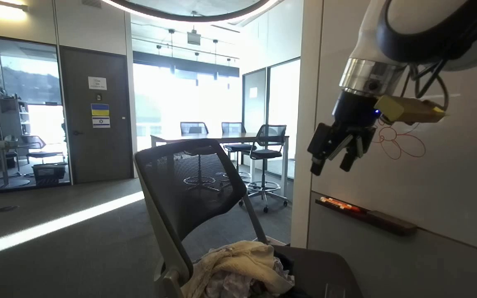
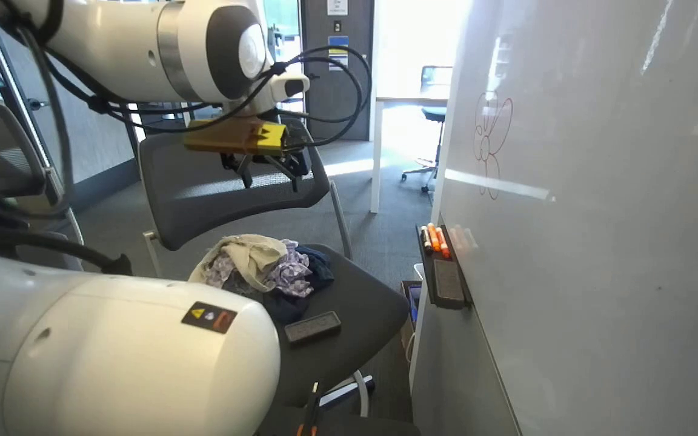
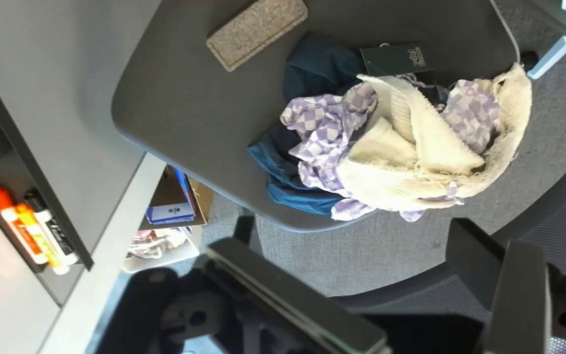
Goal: Hang the towel and purple clothing on the backrest of the chair.
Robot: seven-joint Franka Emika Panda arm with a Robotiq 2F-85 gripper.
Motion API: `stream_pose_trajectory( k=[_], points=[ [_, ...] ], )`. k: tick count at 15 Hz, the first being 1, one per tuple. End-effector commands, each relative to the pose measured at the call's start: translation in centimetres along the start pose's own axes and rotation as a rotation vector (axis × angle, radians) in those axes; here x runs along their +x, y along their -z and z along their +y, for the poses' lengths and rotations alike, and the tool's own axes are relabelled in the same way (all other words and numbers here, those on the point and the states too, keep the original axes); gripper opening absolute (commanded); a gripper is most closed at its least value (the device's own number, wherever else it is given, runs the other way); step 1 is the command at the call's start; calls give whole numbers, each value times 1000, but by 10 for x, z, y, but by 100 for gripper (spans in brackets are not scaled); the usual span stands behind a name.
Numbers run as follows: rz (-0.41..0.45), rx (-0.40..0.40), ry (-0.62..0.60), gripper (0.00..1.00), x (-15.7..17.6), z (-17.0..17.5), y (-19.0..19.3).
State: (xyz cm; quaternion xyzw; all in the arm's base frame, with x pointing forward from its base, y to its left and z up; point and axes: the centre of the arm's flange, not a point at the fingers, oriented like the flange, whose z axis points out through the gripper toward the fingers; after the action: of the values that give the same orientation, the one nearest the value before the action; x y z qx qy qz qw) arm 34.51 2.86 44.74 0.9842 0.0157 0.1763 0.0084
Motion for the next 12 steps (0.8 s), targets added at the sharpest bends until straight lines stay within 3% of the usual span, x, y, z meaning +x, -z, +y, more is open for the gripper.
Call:
stream_pose_trajectory(
  k=[1,5,12],
  points=[
    [26,0,116,100,20,-44,-57],
    [12,-10,224,100,34,-77,-117],
    [-23,-9,338,100,52,-90,-197]
  ],
)
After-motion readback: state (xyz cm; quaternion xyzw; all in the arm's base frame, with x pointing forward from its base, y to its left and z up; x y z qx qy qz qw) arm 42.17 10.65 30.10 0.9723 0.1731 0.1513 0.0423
